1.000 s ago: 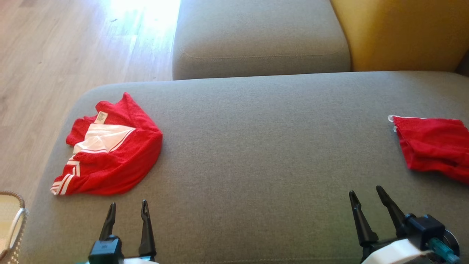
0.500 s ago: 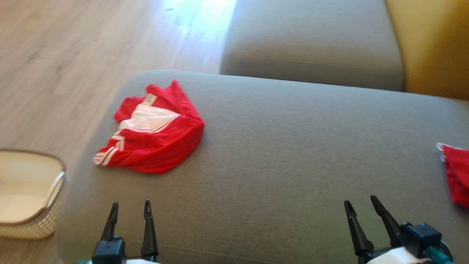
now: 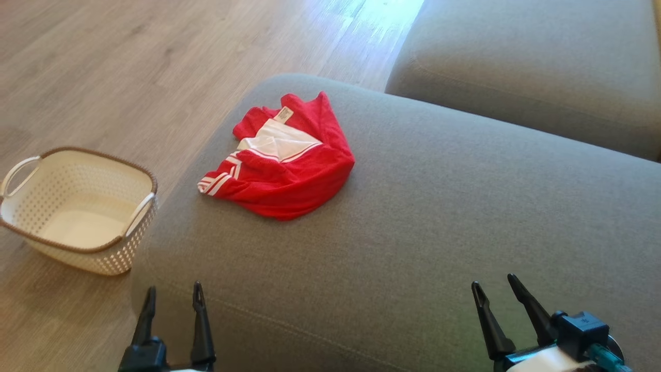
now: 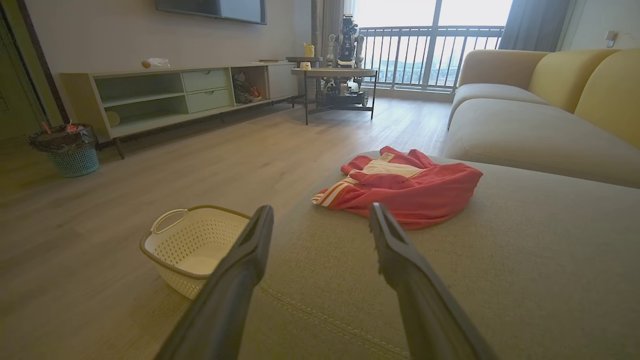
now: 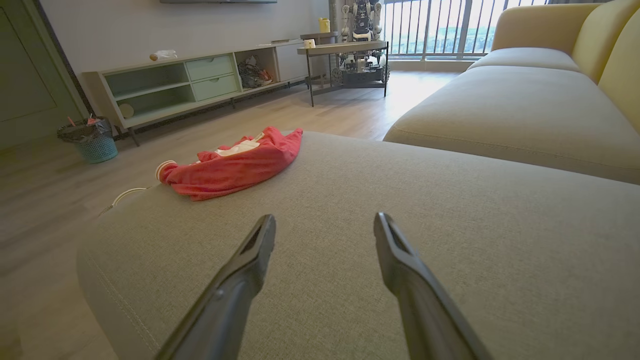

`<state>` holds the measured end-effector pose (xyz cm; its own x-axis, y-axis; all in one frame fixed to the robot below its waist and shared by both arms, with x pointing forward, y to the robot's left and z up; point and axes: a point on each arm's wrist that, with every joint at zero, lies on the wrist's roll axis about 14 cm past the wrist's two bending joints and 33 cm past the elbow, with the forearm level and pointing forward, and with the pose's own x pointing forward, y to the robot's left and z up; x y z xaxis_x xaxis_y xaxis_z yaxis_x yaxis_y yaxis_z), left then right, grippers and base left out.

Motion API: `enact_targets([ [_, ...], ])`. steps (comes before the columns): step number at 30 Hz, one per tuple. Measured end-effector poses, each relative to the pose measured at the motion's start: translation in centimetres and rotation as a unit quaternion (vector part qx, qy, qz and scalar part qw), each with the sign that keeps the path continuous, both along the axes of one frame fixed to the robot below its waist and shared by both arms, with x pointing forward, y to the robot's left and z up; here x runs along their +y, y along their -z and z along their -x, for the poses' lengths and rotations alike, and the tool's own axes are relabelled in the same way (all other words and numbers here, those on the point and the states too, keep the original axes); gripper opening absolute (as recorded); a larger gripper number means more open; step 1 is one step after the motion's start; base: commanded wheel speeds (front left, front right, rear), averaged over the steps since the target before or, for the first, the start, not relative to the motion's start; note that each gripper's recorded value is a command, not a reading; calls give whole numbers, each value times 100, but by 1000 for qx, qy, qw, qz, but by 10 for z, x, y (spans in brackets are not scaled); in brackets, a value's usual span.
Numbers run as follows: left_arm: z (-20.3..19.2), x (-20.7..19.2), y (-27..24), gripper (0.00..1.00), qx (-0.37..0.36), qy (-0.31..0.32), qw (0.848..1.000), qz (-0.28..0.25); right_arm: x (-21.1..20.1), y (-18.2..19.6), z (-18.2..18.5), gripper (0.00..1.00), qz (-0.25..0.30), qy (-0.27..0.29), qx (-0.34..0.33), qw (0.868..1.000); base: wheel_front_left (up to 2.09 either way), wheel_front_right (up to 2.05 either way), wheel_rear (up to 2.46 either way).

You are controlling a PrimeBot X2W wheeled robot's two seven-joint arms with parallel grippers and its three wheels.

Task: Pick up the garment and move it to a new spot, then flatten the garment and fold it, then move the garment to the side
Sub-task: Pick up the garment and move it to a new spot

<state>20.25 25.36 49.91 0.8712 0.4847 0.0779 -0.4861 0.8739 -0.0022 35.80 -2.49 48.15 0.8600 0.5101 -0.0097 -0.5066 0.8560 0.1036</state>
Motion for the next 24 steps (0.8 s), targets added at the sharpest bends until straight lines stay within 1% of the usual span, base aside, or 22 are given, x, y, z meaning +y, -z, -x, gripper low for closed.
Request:
enact_targets([
  [4,-1,3,2,100,8,2,1000,-2,5,7,-3,100,4,-8,9,1000,0,0,0],
  [7,-18,10,-15,100,-9,16,1000,-22,5,14,-6,100,15,-10,14,1000,0,0,0],
  [8,-41,21,-40,100,-40,22,998,-42,2,21,-10,100,26,-7,19,999,0,0,0],
  [10,-71,26,-67,100,-71,42,995,-60,-1,30,-14,100,35,-3,26,999,0,0,0],
  [11,-86,29,-77,100,-81,51,993,-66,-2,34,-16,100,40,-3,30,999,0,0,0],
  [13,-118,33,-85,100,-76,73,992,-72,-3,42,-20,100,46,-3,36,998,0,0,0],
  [16,-164,42,-71,100,-10,94,994,-53,-3,48,-31,100,49,0,38,998,0,0,0],
  [19,-204,50,-44,100,70,110,992,0,-4,50,-46,100,49,8,32,998,0,0,0],
  [21,-227,51,-25,100,125,120,984,33,-7,52,-55,100,52,15,30,998,0,0,0],
  [24,-255,50,-1,100,185,128,972,63,-16,62,-67,100,59,30,34,997,0,0,0],
])
